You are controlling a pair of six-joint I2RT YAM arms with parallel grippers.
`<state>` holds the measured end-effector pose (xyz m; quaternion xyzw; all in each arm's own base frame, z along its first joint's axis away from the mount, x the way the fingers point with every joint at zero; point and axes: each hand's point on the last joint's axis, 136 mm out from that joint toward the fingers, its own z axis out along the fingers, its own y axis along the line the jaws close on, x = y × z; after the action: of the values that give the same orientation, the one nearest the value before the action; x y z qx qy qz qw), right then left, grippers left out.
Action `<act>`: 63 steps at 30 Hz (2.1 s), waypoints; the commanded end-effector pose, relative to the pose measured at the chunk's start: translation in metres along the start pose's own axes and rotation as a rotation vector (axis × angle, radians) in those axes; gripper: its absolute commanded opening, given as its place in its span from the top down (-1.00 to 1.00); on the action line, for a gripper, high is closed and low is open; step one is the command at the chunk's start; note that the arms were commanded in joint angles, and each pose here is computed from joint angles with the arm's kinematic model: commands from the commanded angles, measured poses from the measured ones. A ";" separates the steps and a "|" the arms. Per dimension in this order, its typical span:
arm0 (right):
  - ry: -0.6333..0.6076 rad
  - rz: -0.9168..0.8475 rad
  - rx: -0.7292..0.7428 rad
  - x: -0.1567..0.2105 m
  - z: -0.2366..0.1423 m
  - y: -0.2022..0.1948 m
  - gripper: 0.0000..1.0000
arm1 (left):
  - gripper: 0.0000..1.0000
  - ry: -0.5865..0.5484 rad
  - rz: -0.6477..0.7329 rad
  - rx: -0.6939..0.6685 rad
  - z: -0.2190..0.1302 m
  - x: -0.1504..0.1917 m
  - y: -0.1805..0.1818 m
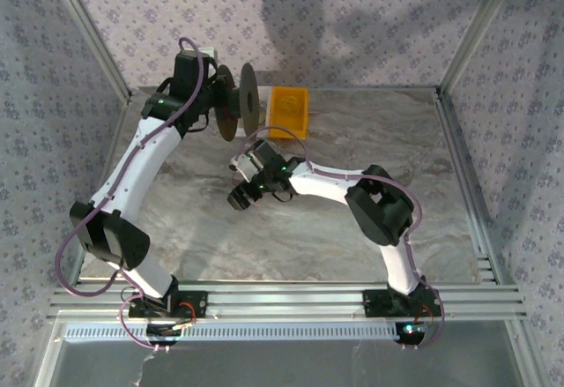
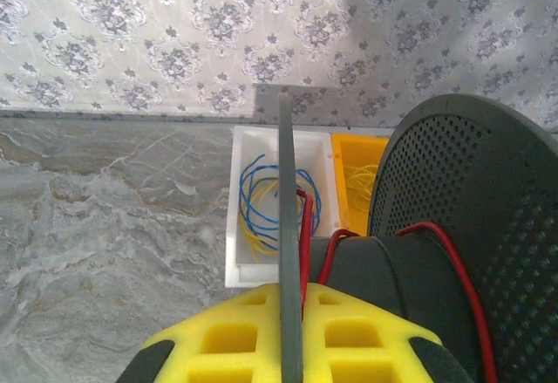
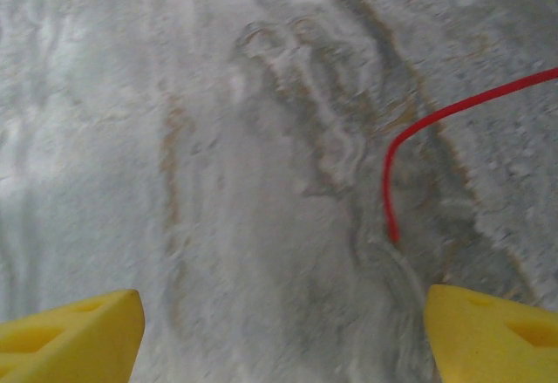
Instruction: Wrap the cables
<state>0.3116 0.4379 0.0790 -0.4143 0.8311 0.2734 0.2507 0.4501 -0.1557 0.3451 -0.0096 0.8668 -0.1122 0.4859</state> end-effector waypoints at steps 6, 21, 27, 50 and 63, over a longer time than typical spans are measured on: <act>0.021 -0.020 0.077 -0.010 0.034 -0.020 -0.67 | 1.00 -0.107 -0.059 0.090 -0.032 -0.028 -0.012; 0.109 0.000 0.089 0.008 0.073 -0.032 0.12 | 1.00 -0.104 -0.075 0.110 -0.032 -0.027 -0.014; 0.126 -0.016 0.082 0.011 0.068 -0.030 0.90 | 1.00 -0.108 -0.083 0.105 -0.031 -0.028 -0.010; -0.261 -0.429 -0.286 -0.107 -0.239 0.141 1.00 | 1.00 0.065 0.031 0.000 0.032 0.018 0.001; -0.545 -0.381 -0.087 -0.223 -0.328 0.009 1.00 | 1.00 0.210 0.244 0.049 0.002 0.067 -0.016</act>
<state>0.3382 0.3672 0.4447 -0.4934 0.6399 0.3548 0.4703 0.4338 -0.1878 0.2680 0.0927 0.9135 -0.0749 0.3891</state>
